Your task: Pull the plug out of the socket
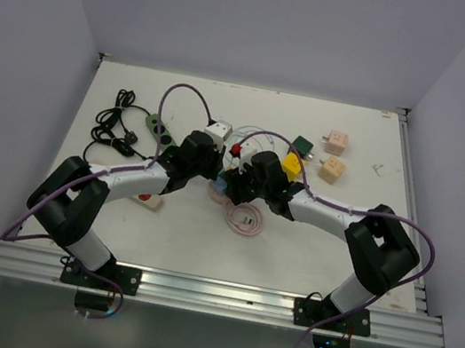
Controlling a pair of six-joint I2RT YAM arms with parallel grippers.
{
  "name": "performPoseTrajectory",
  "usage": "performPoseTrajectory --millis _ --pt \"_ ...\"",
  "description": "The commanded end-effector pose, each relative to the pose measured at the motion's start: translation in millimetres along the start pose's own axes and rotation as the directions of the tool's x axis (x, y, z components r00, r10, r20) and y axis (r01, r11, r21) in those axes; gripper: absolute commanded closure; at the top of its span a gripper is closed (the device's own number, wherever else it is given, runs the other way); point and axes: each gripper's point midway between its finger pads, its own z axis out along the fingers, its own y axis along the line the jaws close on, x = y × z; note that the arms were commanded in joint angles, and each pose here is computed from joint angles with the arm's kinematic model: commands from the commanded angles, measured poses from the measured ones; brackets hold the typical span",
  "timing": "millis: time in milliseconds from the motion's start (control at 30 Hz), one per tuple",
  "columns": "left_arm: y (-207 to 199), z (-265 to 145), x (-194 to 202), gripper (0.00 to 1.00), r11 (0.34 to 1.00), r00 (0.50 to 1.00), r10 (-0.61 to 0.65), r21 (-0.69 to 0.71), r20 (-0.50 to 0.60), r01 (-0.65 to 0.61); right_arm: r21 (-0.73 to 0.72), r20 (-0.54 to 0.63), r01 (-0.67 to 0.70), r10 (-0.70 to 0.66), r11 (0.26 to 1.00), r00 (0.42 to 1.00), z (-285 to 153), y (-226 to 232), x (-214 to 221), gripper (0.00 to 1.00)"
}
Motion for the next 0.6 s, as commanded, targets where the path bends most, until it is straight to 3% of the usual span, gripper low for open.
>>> performPoseTrajectory --millis 0,100,333,400,567 --pt "3.8 2.6 25.5 0.75 0.999 0.998 0.046 -0.021 -0.049 -0.047 -0.033 0.069 -0.014 0.016 0.999 0.997 2.9 2.8 -27.0 0.47" --pt "4.2 2.0 36.8 0.79 0.999 0.997 0.041 -0.02 -0.06 -0.042 -0.037 0.068 -0.026 0.028 0.999 0.997 3.5 1.1 -25.8 0.53" --pt "3.3 -2.5 53.4 0.9 0.999 0.999 0.03 -0.04 -0.045 -0.032 -0.078 0.09 -0.133 0.14 0.988 0.986 1.5 -9.3 -26.4 0.8" --pt "2.4 -3.9 60.4 0.99 0.999 0.998 0.025 -0.042 -0.051 -0.028 -0.101 0.098 -0.161 0.171 0.982 0.98 -0.5 -13.6 -28.5 0.83" --pt "-1.3 -3.9 73.4 1.0 0.998 0.997 0.033 -0.048 -0.069 -0.036 -0.14 0.106 -0.209 0.224 0.968 0.969 -2.0 -17.6 -31.1 0.89"
